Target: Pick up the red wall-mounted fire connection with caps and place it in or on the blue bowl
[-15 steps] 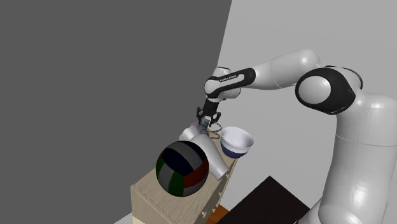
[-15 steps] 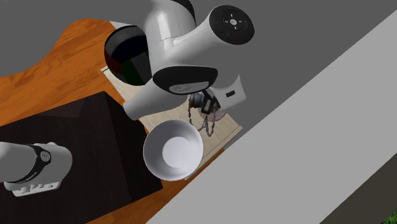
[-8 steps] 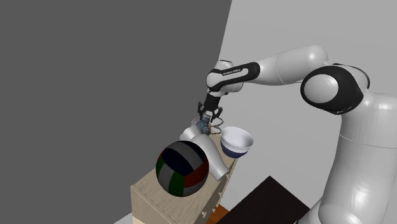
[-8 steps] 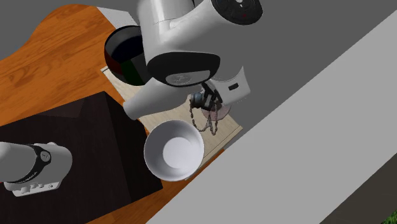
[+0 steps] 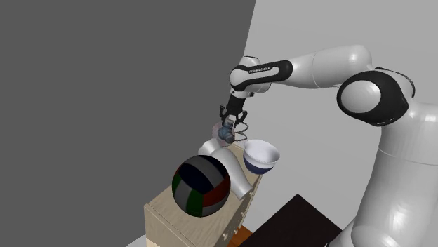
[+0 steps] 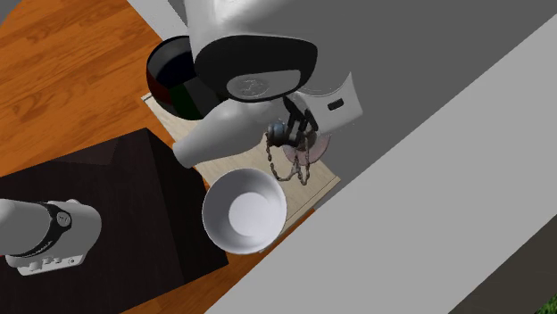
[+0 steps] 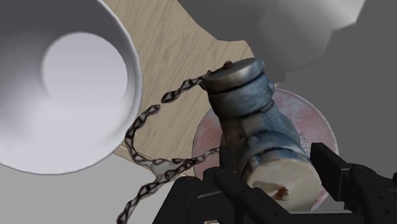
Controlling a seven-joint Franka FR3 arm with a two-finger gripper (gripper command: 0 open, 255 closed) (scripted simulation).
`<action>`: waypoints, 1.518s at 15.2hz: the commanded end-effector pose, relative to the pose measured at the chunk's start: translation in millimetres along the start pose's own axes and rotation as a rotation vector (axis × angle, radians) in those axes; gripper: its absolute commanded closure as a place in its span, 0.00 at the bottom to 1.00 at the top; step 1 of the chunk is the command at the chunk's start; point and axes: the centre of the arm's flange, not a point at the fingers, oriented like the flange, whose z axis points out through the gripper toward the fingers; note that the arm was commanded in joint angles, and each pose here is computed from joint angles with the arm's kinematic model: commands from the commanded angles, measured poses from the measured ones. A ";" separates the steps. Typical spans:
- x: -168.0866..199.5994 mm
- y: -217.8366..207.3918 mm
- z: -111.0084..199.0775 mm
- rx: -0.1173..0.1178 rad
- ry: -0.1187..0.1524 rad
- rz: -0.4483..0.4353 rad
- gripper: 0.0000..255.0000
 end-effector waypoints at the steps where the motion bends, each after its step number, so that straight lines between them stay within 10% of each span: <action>1: -1.6 -0.8 -12.1 0.001 0.001 0.000 1.00; 18: -6.6 -8.2 -97.9 0.001 0.001 0.000 1.00; 23: -26.2 51.6 -117.8 0.001 0.001 0.000 1.00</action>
